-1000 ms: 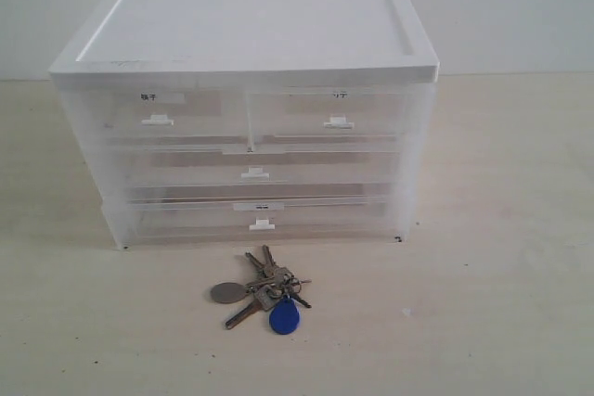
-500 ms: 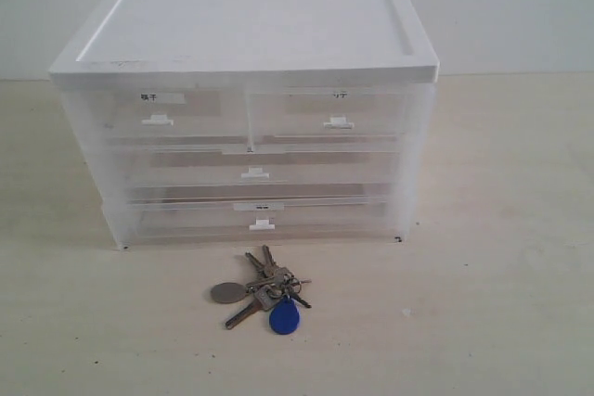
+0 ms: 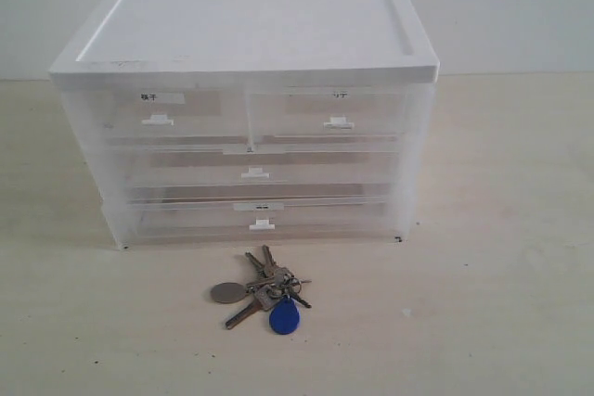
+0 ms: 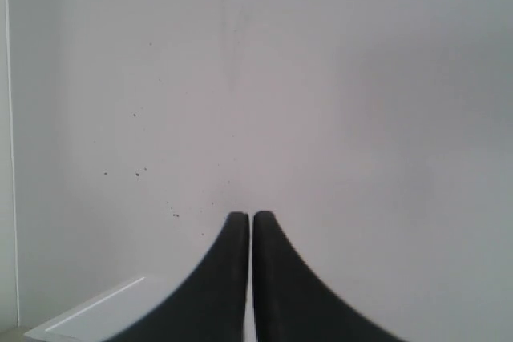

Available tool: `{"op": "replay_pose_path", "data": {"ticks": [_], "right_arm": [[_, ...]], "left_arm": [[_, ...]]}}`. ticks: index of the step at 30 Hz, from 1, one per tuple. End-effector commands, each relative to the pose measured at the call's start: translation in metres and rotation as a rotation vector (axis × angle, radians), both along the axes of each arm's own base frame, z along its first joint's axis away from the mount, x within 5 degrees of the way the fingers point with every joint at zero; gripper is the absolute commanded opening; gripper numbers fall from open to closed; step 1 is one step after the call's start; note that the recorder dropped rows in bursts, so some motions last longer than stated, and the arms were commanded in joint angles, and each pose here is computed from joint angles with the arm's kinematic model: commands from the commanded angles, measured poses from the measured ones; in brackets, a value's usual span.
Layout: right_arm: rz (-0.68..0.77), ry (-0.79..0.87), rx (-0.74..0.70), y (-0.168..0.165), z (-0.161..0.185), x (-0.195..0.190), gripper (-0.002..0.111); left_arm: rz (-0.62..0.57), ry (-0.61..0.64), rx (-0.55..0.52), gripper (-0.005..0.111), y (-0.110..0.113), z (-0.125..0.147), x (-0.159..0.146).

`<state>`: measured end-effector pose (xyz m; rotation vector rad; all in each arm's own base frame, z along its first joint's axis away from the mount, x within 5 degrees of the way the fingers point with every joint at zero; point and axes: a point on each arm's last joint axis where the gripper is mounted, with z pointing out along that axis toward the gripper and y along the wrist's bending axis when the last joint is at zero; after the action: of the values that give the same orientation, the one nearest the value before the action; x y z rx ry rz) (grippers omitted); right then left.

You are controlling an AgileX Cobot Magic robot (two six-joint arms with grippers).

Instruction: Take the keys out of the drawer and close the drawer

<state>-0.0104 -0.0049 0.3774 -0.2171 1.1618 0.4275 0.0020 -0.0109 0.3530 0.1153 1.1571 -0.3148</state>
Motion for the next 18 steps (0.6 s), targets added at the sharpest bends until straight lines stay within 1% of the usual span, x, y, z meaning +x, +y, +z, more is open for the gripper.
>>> {"op": "replay_pose_path", "data": {"ticks": [1,18], "right_arm": [[0.000,0.010,-0.001,0.0001,-0.0022,0.0004,0.000],[0.000,0.010,-0.001,0.0001,-0.0022,0.0004,0.000]], "left_arm": [[-0.017,0.004,-0.002,0.005,-0.0004,-0.0015,-0.0010],[-0.030,0.015,-0.015,0.005,-0.0011,-0.0016,0.0000]]}}
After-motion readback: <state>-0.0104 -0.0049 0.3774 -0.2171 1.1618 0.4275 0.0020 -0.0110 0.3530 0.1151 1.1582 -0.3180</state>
